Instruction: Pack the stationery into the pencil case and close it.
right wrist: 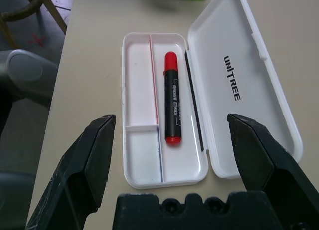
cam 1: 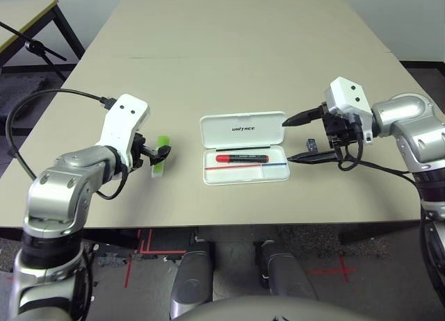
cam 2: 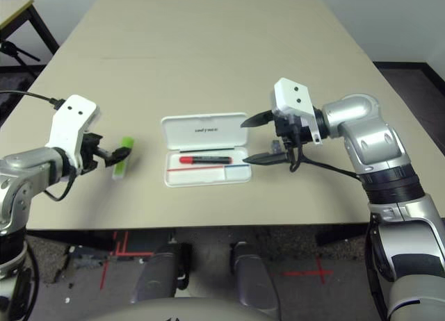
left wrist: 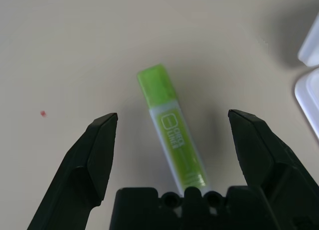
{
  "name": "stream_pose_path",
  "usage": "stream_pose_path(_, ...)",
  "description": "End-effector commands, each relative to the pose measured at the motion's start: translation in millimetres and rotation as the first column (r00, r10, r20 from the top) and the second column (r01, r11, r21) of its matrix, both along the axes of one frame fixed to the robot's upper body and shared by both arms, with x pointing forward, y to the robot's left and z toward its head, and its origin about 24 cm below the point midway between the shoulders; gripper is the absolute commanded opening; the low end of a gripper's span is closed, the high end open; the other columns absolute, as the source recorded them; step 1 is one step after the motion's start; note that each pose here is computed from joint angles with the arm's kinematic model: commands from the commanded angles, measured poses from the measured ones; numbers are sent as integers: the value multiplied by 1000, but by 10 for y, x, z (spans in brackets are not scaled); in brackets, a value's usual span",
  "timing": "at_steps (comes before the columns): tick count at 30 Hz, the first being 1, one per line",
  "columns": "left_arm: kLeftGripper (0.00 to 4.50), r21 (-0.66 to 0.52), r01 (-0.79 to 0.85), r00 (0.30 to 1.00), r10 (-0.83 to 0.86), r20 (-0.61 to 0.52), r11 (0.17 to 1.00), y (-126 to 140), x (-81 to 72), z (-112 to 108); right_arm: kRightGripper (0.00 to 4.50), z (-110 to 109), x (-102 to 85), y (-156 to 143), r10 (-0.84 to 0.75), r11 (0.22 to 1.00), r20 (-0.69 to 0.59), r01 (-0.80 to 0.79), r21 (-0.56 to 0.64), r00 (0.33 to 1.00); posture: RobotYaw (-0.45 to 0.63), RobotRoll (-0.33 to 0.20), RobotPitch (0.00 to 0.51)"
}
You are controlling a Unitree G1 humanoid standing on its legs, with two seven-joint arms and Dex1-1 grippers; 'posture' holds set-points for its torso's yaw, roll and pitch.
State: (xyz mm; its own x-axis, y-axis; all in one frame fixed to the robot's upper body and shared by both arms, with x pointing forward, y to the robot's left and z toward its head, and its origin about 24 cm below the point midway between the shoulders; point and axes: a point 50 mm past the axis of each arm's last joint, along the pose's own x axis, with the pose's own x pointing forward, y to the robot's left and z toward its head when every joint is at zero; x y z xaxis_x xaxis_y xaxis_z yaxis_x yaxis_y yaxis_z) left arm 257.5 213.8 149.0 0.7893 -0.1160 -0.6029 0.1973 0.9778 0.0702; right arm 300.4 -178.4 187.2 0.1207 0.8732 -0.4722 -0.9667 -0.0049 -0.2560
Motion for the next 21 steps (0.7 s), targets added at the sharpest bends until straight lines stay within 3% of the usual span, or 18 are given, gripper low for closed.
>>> stream_pose_path(1,4500,1,-122,992,121,-30,993,41,42,-66,4475,-13,1,4,0,1000,7,0,-15,1000,197,0,136)
stream_pose_path(8,4500,39,-292,954,294,-65,956,108,170,-155,4475,-15,-20,-6,-7,1000,10,7,-22,1000,173,0,139)
stream_pose_path(21,4500,40,-263,957,266,-117,964,61,190,-292,4475,-23,-44,-52,-32,999,16,33,-40,999,143,0,138)
